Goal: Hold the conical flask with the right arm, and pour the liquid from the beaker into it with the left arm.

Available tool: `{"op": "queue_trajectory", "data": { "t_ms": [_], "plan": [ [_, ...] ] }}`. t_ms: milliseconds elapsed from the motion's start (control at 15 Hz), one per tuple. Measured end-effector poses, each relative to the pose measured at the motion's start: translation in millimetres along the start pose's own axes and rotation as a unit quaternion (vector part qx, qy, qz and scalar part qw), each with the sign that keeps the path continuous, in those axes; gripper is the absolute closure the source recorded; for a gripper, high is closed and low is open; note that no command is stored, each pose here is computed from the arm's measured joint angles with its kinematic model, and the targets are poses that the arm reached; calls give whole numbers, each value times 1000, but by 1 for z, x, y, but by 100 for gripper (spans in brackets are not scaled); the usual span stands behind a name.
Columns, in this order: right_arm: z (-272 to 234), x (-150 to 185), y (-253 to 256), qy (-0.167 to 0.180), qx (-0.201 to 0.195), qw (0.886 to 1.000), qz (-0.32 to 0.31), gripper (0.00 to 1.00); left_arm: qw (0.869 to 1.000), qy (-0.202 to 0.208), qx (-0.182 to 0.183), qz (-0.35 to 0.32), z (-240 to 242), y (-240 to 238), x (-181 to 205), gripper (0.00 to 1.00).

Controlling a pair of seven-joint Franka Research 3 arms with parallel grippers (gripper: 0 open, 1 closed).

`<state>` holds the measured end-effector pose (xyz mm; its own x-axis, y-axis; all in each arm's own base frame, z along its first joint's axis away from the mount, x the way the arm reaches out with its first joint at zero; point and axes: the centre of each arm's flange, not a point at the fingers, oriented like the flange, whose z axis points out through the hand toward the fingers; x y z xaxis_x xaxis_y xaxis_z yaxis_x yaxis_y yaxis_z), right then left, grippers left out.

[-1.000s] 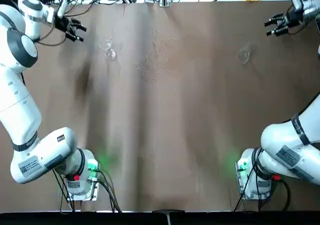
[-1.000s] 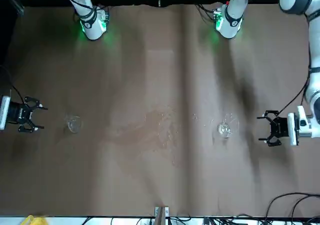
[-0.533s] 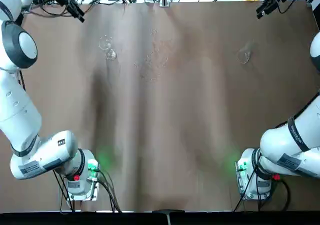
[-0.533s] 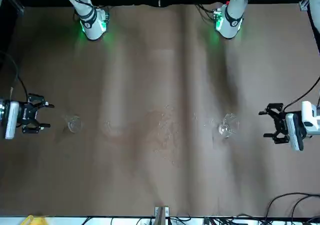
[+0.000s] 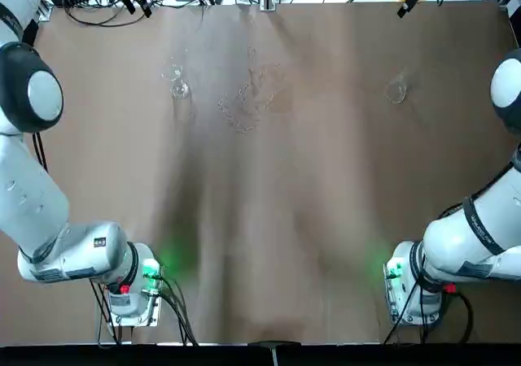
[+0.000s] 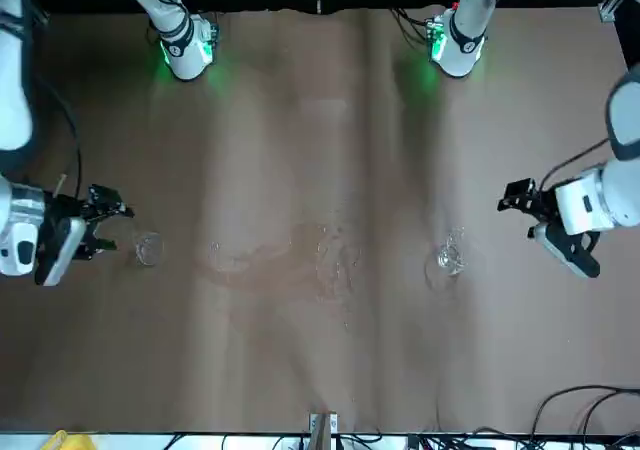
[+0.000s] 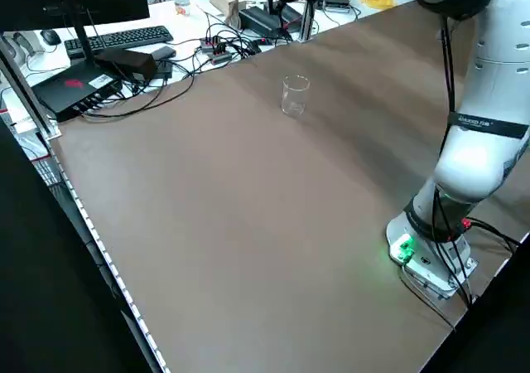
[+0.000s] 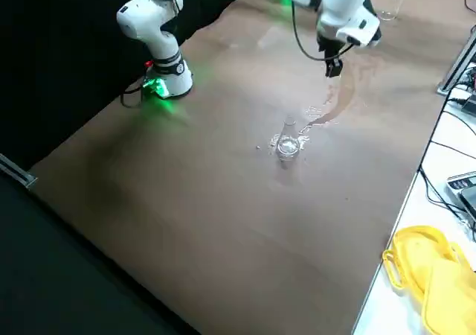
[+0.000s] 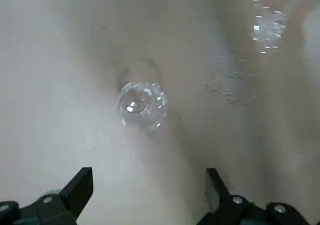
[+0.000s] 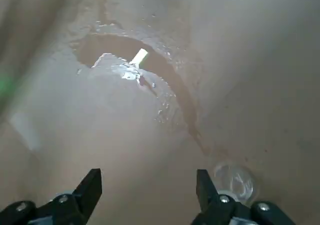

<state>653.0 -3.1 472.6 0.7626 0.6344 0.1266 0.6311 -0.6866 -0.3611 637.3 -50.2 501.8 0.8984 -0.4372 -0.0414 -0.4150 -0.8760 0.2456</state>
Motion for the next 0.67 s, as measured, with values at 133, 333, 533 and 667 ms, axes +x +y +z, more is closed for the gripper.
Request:
{"op": "queue_trajectory", "data": {
  "t_ms": [133, 333, 533, 667],
  "plan": [
    [-3, 13, -18, -11, -22, 999, 35, 7, 997, -12, 45, -61, -7, 20, -8, 1],
    [-21, 21, -42, -17, -58, 994, 88, 1, 986, -9, 100, -132, -21, 42, -28, 1],
    [-49, 24, -79, -12, -93, 982, 162, 0, 980, 18, 122, -157, -44, 59, -63, 1],
    [-63, 22, -101, -23, -115, 975, 186, 0, 979, 35, 127, -158, -50, 62, -72, 1]
  ]
}}
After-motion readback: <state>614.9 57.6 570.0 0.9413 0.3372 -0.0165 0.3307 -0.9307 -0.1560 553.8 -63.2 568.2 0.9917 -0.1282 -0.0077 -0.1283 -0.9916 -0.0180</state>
